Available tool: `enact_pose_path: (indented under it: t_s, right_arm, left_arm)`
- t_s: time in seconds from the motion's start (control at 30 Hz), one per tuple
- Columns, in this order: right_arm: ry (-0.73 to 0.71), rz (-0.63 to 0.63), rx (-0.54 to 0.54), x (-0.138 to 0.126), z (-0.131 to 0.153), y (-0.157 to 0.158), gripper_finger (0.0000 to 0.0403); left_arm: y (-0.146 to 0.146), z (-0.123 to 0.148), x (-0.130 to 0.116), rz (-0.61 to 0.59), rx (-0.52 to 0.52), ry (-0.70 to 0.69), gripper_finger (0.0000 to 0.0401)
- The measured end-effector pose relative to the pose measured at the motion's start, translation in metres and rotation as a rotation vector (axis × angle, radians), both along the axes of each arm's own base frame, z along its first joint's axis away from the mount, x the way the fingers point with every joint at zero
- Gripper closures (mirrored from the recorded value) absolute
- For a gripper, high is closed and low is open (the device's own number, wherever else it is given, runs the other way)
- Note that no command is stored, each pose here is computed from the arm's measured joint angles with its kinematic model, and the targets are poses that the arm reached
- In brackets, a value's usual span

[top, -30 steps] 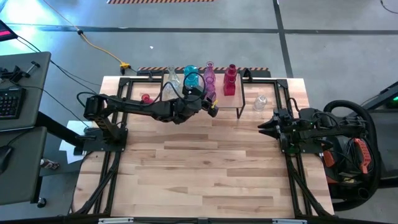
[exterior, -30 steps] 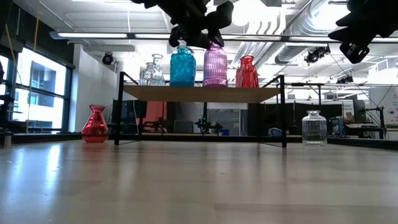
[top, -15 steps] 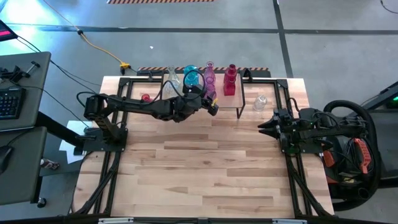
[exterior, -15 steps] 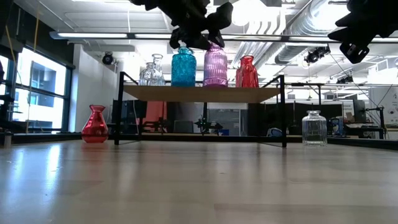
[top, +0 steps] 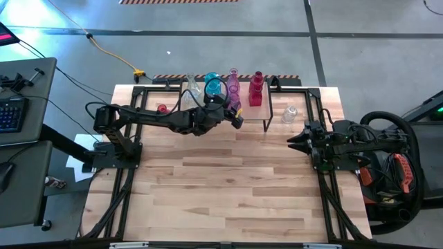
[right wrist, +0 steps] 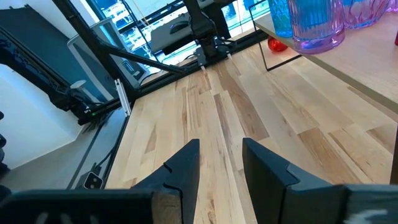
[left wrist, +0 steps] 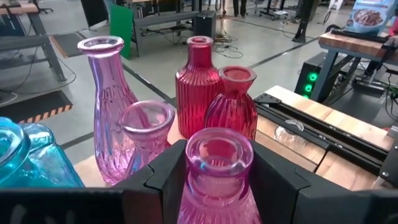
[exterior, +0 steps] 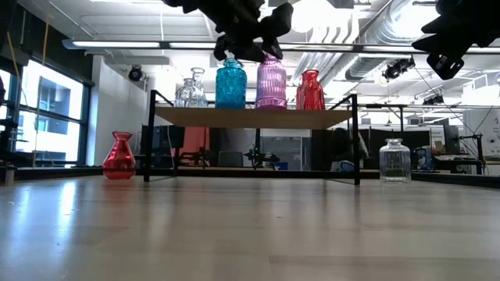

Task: Sort vases onto shelf
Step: Put the purple flower vase on the shelf aligned with the other purple flower vases

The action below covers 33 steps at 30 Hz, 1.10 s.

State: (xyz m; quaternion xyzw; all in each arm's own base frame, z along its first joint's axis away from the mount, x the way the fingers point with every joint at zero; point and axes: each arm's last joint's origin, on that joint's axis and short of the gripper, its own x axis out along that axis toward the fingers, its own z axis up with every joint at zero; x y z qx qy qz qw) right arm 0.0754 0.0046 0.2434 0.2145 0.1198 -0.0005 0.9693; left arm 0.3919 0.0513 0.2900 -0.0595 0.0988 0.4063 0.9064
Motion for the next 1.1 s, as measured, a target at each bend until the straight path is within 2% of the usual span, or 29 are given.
enact_pose_path:
  t_s: [0.33,0.6,1.1]
  right_arm:
    - [0.000,0.001,0.000,0.0000,0.0000,0.0000,0.0299]
    - [0.000,0.006,0.002,0.0000,0.0000,0.0002,0.0299]
    - [0.000,0.003,0.001,0.0000,0.0000,0.0001,0.0299]
  left_arm:
    - [-0.0011,0.0008,0.0004,-0.004,0.005,-0.005,0.0249]
    - [-0.0011,0.0009,0.0003,0.000,0.013,0.001,0.0216]
    - [-0.0011,0.0078,0.0019,-0.002,0.033,-0.062,0.0219]
